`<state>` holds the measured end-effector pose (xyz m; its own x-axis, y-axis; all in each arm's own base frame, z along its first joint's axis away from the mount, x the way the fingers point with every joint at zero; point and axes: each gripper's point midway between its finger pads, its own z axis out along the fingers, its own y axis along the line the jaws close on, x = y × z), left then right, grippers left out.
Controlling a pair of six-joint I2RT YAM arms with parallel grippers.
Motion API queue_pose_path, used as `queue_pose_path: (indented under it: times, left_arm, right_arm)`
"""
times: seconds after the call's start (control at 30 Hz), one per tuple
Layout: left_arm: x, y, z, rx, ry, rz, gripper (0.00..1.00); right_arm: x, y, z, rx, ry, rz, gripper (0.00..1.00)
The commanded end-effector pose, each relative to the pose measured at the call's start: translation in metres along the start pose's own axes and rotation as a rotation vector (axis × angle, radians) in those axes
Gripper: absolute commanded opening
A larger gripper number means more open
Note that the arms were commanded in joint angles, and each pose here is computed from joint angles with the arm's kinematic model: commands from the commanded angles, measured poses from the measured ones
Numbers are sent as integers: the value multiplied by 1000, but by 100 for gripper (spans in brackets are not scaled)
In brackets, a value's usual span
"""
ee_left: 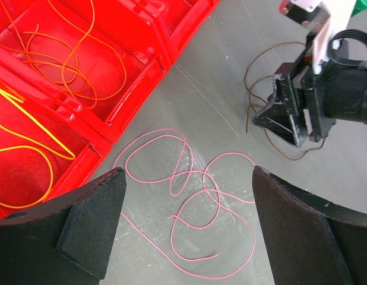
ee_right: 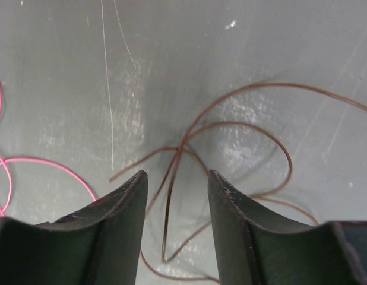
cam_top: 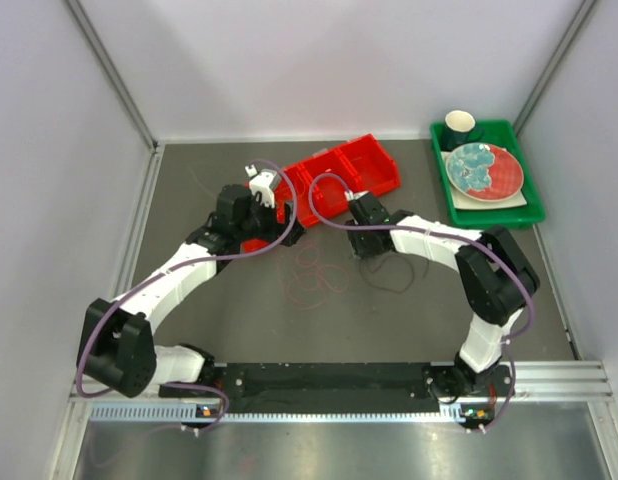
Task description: Untangle the cables
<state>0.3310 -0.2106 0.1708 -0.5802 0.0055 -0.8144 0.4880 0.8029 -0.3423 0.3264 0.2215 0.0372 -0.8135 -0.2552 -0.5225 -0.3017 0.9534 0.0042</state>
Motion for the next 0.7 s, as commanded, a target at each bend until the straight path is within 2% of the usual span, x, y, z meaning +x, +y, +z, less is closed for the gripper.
queue_pose_path:
  times: [0.0, 0.27, 0.37, 0.4, 0.57, 0.67]
  left_arm:
    - [-18, -5, -10, 3, -57, 14, 91]
    - [-16, -5, -12, 6, -56, 17, 91]
    - [-18, -5, -14, 1, -62, 17, 91]
    - [-18, -5, -14, 1, -62, 18, 91]
    - [-19, -3, -17, -15, -67, 26, 91]
    - [-21, -2, -20, -24, -76, 28, 91]
  right_arm:
    - [-23, 14, 5, -21, -62, 21, 42]
    - [-20, 14, 14, -12, -56, 27, 26]
    - [-24, 12, 11, -4, -69, 31, 10]
    - [-27, 10, 7, 3, -81, 33, 0]
    - [-46, 5, -23, 11, -143, 24, 0]
    - [-67, 2, -56, 11, -208, 15, 0]
